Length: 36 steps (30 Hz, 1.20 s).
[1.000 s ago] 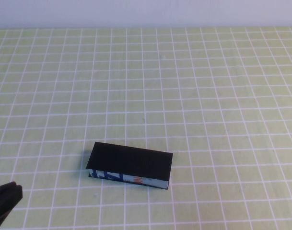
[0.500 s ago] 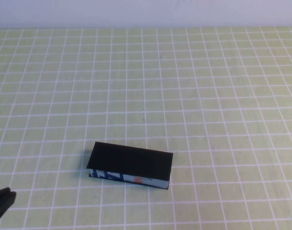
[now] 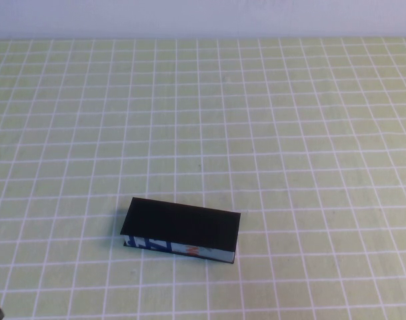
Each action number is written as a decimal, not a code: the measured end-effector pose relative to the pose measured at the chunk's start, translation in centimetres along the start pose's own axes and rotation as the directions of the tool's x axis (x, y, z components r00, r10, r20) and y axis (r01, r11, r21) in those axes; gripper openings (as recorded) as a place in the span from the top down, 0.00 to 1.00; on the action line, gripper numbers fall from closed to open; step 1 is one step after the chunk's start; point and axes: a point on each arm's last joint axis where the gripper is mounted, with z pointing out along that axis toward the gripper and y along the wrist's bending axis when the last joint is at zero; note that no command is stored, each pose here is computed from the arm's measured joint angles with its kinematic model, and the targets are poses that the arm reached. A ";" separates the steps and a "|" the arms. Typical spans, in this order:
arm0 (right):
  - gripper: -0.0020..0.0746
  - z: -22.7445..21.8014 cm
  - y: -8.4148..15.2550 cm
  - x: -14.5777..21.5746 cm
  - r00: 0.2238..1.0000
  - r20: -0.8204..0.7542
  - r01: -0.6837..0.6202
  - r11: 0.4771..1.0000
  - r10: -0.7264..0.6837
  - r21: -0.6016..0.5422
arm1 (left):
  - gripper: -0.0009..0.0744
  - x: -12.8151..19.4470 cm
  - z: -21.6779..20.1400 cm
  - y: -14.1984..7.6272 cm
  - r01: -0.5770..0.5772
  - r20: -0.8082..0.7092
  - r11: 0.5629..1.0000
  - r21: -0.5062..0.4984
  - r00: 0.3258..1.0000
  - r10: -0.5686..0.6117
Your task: Return glasses to glasses case
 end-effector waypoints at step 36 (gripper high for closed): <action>1.00 0.0 0.5 -0.1 0.997 0.009 -0.077 0.995 0.078 -0.059 | 0.99 9.8 -2.2 -1.0 0.237 -0.236 0.961 -0.140 0.935 -0.265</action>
